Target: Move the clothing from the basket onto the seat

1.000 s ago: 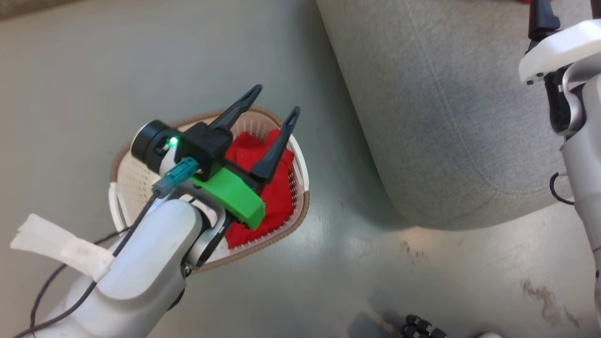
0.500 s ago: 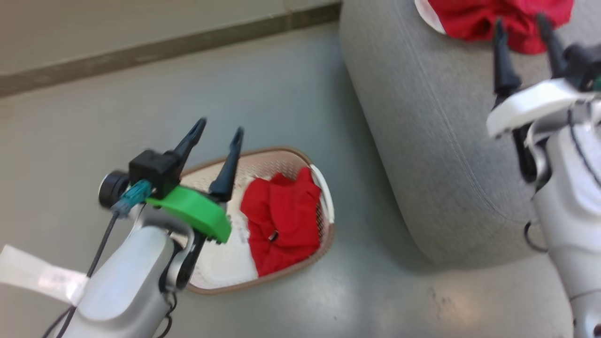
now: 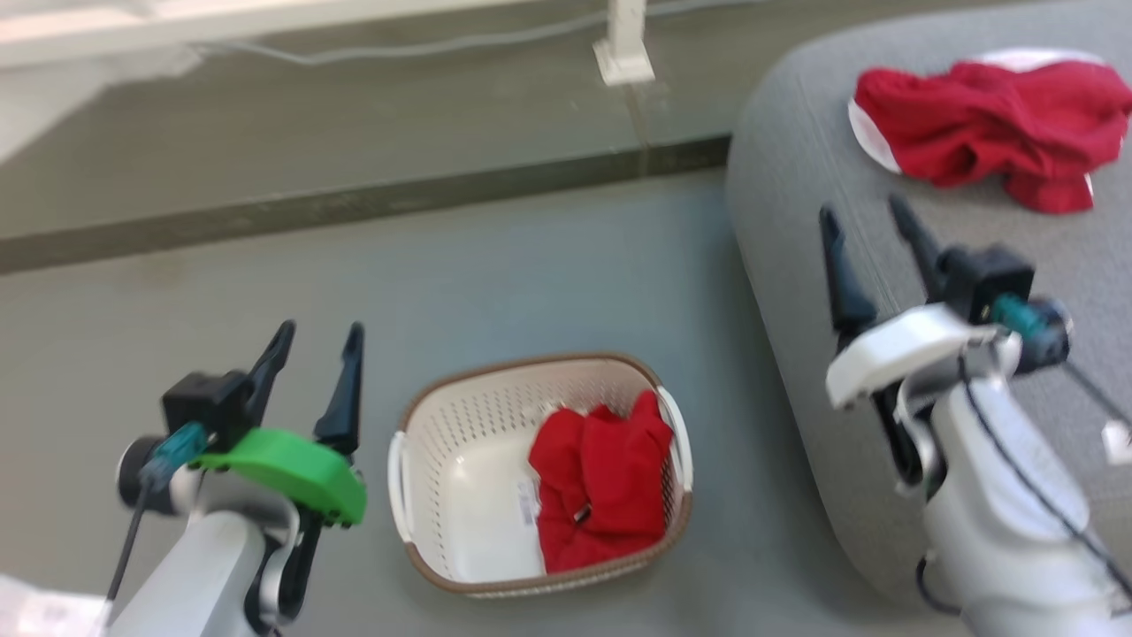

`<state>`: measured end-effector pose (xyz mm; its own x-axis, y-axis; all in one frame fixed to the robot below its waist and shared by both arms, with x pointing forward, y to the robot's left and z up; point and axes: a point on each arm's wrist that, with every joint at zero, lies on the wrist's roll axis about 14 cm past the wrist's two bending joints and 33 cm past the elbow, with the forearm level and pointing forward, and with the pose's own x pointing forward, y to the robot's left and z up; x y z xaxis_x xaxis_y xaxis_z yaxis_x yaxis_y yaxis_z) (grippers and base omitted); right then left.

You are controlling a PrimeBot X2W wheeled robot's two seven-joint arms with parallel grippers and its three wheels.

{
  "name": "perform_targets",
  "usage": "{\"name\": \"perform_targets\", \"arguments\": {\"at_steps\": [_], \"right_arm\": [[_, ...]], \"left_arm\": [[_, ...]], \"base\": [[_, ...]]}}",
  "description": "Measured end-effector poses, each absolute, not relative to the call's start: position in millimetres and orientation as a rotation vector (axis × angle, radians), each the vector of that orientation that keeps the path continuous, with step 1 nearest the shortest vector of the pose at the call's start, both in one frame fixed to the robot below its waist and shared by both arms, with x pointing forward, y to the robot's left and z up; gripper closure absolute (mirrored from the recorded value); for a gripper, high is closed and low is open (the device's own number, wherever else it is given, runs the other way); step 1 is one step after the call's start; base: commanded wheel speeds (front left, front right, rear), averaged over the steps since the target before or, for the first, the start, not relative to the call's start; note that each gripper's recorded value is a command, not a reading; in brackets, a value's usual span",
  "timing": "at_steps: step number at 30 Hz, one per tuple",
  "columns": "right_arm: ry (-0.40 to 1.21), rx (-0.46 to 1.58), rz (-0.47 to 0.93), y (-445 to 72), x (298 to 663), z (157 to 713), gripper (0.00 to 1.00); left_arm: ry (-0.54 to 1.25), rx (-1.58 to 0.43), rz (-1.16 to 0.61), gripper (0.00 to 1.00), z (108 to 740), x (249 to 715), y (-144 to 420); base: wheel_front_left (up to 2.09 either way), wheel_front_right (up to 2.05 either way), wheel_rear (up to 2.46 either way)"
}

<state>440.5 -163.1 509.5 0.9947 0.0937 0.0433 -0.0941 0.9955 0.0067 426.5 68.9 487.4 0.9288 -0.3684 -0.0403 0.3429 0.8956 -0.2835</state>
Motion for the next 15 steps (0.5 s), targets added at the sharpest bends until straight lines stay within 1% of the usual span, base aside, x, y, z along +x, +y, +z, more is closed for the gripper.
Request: {"name": "perform_targets", "arguments": {"at_steps": [6, 15], "right_arm": [[-0.025, 0.049, 0.132, -138, 414, 502, 0.00], [-0.038, 0.060, 0.133, -132, 387, 504, 0.00]], "left_arm": [[0.061, -0.284, -0.254, 0.00, 496, 405, 108], [0.037, -0.293, -0.149, 0.00, 497, 373, 142]], "base": [[0.00, 0.00, 0.00], [0.00, 0.00, 0.00]]}}
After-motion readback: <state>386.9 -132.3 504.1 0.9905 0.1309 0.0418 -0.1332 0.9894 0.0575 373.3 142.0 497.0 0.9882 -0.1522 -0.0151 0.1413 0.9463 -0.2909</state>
